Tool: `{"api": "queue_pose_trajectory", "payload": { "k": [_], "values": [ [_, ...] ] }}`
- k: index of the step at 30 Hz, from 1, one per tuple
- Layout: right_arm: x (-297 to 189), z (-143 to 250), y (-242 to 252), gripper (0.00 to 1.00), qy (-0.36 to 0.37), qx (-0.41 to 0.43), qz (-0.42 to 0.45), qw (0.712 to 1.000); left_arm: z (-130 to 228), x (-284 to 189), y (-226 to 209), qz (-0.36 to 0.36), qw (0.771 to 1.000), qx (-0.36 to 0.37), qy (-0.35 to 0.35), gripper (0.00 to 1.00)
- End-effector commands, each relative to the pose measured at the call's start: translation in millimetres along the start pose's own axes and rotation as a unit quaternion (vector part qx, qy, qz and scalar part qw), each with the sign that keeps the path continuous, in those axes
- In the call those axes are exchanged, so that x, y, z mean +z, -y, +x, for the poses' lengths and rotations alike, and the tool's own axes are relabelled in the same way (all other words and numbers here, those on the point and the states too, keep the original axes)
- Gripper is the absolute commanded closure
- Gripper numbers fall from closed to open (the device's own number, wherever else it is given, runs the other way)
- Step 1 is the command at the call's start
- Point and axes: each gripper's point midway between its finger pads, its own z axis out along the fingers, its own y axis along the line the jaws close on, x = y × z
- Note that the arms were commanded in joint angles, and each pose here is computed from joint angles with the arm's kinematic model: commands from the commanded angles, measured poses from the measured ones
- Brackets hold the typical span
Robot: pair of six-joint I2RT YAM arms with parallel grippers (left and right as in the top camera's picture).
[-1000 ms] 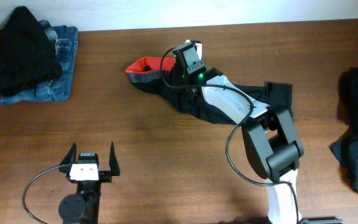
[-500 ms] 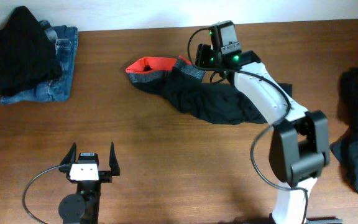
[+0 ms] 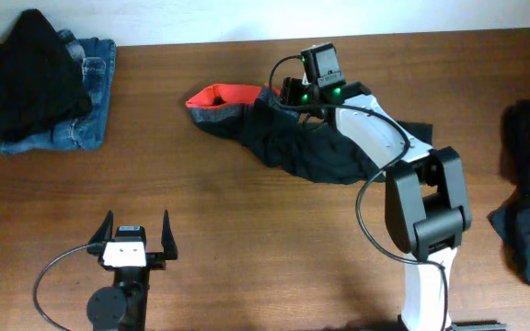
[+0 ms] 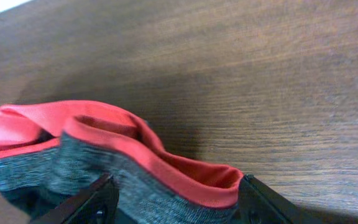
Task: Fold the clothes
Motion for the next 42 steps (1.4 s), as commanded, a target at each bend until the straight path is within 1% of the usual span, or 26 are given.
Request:
{"api": "queue_pose_trajectory", "payload": {
  "k": [1,7,8,9,10,14,16,17,21,25,29,33,37,38,42],
  "values": [
    [14,11,3,0.33,-0.015,0.015,0.001,1.000,1,0,1,0.003,1.000,0.006,-0.001,0.01],
    [14,13,2,0.33,-0.017,0.015,0.000,1.000,1,0,1,0.003,1.000,0.006,-0.001,0.01],
    [15,13,2,0.36,-0.018,0.015,-0.001,1.000,1,0,1,0.003,1.000,0.006,0.000,0.01],
    [15,13,2,0.40,-0.018,0.015,-0.002,1.000,1,0,1,0.003,1.000,0.006,0.000,0.01],
    [15,14,1,0.47,-0.019,0.015,-0.003,1.000,1,0,1,0.003,1.000,0.006,0.000,0.01],
    [15,14,-1,0.81,-0.021,0.015,-0.009,1.000,1,0,1,0.003,1.000,0.006,-0.001,0.01],
    [15,14,-2,0.94,-0.021,0.014,-0.011,1.000,1,0,1,0.003,1.000,0.006,0.000,0.01],
    [15,14,-4,0.96,-0.021,0.014,-0.016,1.000,1,0,1,0.003,1.000,0.006,-0.001,0.01],
    [9,10,-18,0.96,-0.020,0.011,-0.049,0.999,1,0,1,0.003,1.000,0.006,-0.001,0.01],
    [-13,-2,-37,0.96,-0.004,-0.005,-0.072,0.997,1,0,1,0.003,1.000,0.006,-0.001,0.01],
    [-35,-4,-67,0.96,0.006,-0.040,-0.107,0.993,1,0,1,0.003,1.000,0.006,-0.001,0.01],
    [-42,15,-107,0.96,-0.007,-0.061,-0.149,0.987,1,0,1,0.003,1.000,0.006,0.000,0.01],
    [-44,34,-136,0.96,-0.019,-0.064,-0.167,0.984,1,0,1,0.003,1.000,0.006,0.000,0.01],
    [-46,43,-152,0.96,-0.019,-0.075,-0.180,0.981,1,0,1,0.003,1.000,0.006,0.000,0.01],
    [-52,64,-184,0.96,-0.023,-0.099,-0.204,0.974,1,0,1,0.003,1.000,0.006,-0.001,0.01]
  ]
}}
